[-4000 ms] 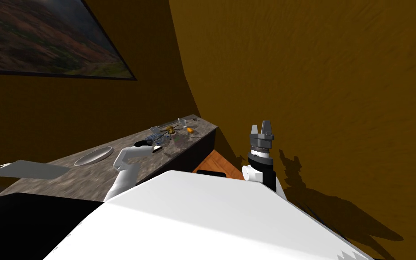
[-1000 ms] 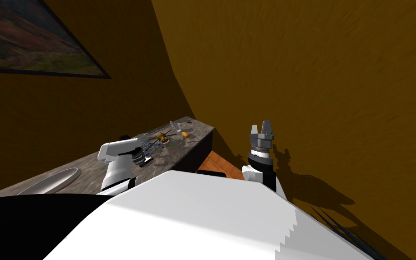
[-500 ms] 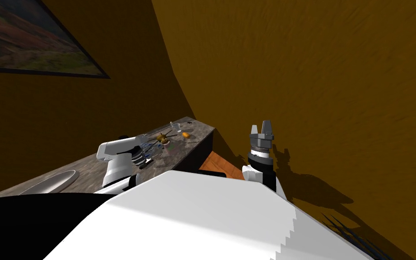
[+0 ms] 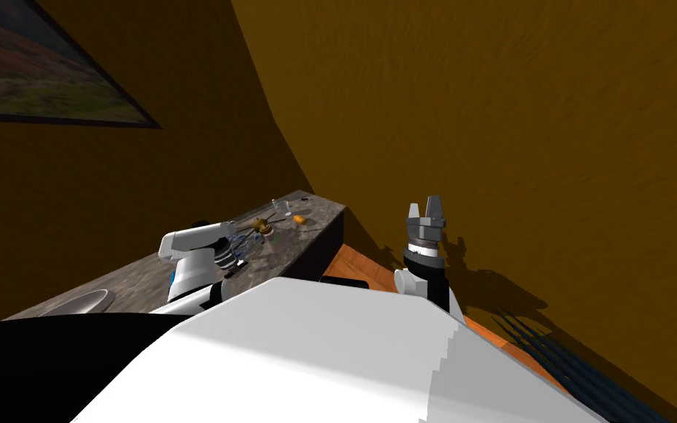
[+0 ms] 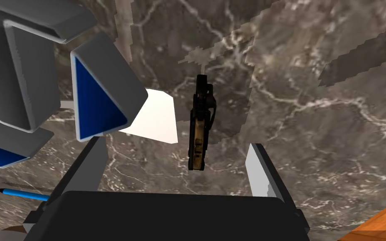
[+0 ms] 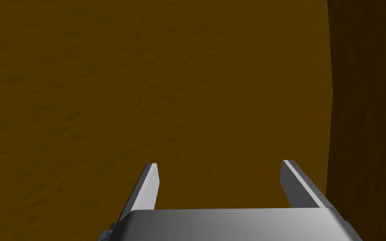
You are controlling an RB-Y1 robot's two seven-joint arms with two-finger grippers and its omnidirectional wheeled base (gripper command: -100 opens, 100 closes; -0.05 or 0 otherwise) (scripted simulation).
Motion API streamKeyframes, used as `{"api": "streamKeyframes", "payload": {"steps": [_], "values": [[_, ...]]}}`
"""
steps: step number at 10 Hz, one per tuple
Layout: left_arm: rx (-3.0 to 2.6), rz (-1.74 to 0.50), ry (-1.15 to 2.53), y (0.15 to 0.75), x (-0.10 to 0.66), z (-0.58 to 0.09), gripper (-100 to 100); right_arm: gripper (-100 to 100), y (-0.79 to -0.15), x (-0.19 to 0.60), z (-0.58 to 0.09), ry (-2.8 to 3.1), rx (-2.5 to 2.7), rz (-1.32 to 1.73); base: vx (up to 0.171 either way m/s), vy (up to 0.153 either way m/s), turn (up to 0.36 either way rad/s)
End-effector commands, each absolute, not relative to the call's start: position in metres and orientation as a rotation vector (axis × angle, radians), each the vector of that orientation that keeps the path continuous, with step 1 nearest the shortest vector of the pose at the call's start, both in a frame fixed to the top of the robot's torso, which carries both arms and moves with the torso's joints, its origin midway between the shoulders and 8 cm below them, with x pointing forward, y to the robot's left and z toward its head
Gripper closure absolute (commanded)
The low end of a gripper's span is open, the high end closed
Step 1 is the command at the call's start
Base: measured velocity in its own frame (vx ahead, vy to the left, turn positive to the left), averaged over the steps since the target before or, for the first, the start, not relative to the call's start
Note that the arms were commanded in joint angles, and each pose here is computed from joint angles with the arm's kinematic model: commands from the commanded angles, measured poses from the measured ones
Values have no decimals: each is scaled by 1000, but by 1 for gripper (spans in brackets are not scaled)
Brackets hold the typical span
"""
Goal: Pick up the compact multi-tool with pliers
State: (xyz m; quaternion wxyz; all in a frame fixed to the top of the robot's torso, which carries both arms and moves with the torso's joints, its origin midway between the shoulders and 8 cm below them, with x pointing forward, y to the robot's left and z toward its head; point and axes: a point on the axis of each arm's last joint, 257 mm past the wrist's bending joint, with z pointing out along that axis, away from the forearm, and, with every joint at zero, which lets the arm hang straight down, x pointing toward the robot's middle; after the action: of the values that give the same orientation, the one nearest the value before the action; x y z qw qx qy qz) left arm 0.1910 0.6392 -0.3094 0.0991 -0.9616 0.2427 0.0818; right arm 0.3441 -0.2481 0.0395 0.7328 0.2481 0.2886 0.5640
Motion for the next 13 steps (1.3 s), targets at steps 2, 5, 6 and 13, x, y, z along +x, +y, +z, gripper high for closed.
{"api": "streamKeyframes", "payload": {"steps": [2, 5, 6, 13], "values": [[-2872, 248, 623, 647, 190, -317, -100, 0, -248, 344, 40, 635, 546, 1241, -164, 43, -265], [-2899, 259, 520, 654, 188, -326, -100, 0, -248, 344, 39, 635, 546, 1241, -170, 35, -252], [-2908, 263, 486, 656, 187, -329, -100, 0, -248, 344, 39, 635, 546, 1241, -153, 24, -232], [-2914, 266, 455, 658, 186, -331, 100, 0, -248, 344, 39, 635, 546, 1240, -42, 2, -51]]}}
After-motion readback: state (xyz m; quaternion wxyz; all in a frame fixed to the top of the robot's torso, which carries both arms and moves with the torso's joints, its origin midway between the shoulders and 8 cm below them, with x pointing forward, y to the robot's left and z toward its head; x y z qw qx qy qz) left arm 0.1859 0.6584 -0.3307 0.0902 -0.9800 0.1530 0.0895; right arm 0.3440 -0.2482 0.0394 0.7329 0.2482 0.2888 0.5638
